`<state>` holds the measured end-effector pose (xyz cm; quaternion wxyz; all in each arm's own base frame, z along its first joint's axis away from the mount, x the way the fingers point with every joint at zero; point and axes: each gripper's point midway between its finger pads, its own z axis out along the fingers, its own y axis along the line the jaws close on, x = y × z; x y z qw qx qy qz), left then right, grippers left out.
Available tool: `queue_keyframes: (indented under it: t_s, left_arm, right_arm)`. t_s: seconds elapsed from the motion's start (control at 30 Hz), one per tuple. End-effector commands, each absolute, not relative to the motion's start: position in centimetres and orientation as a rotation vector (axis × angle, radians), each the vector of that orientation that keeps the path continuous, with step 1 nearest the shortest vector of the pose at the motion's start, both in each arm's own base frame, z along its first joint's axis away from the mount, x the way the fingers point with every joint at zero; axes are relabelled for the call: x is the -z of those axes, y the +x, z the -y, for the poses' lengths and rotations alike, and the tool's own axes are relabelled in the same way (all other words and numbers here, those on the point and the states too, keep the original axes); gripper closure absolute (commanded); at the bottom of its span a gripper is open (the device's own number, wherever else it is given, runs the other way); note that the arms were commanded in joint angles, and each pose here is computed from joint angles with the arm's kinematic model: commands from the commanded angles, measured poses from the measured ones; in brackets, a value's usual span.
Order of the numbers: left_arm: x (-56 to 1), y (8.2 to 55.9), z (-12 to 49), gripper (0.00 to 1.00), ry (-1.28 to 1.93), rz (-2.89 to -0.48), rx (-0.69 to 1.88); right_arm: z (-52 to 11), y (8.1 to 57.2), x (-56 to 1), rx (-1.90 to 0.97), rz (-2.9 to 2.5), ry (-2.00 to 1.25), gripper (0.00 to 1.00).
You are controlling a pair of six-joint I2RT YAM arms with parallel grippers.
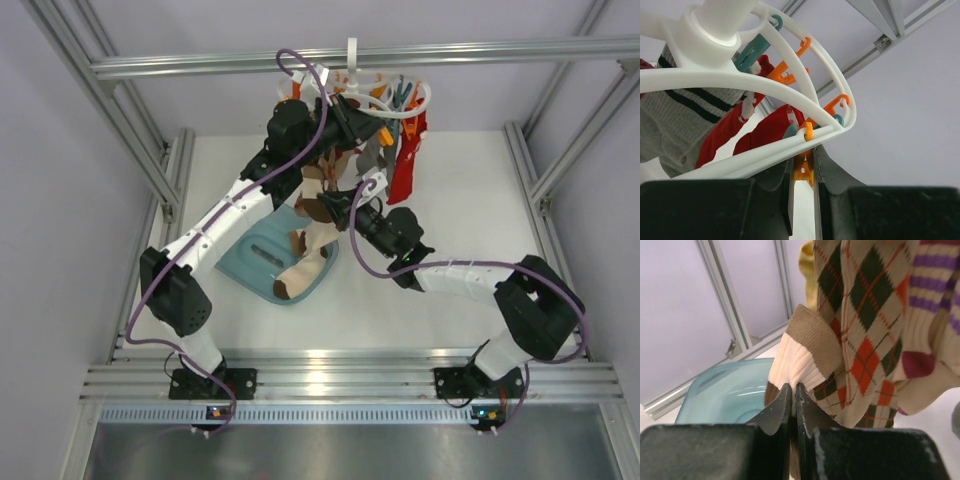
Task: Clip the socks to the hanger
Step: Pick up the sock from the bin, then clamp the sock onto the hanger.
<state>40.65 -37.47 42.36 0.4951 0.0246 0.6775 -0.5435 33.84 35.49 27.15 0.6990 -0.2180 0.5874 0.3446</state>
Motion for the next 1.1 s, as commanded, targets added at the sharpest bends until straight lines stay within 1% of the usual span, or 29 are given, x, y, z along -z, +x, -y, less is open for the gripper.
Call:
queue_keyframes:
  t_s: [0.0, 0.17, 0.3, 0.43, 0.47, 0.7, 0.9, 1.07]
  left_arm:
    - [-43.2, 43.4, 36.7, 1.00, 0.028, -1.570, 1.276]
    - [-43.3, 43.3, 36.6, 1.00, 0.034, -1.571, 1.278]
    - [-43.0, 43.3, 36.5, 1.00, 0.036, -1.576, 1.276]
    - [-43.0, 43.4, 36.4, 1.00, 0.038, -1.574, 1.277]
    - [-43.0, 43.3, 36.5, 1.00, 0.039, -1.573, 1.279]
    - [-42.6, 43.0, 36.8, 1.00, 0.066, -1.578, 1.298]
    - [-42.2, 42.7, 37.0, 1.00, 0.091, -1.578, 1.318]
    - [-42.3, 42.3, 37.2, 1.00, 0.115, -1.576, 1.322]
  right_arm:
    - [-33.8, 32.8, -31.6, -0.806, -1.217, -0.424, 1.00]
    - [-32.8, 31.0, -33.9, -0.808, -1.141, -0.463, 1.00]
    - [-31.1, 31.1, -35.0, -0.761, -1.134, -0.501, 1.00]
    - [-29.0, 31.6, -34.7, -0.689, -1.201, -0.530, 1.00]
    - [-28.1, 32.3, -33.5, -0.646, -1.264, -0.526, 1.00]
    - [-23.7, 33.1, -32.9, -0.441, -1.267, -0.592, 1.00]
    - [-21.4, 32.7, -34.0, -0.449, -1.195, -0.642, 1.00]
    - [-21.2, 32.3, -34.4, -0.429, -1.147, -0.735, 1.00]
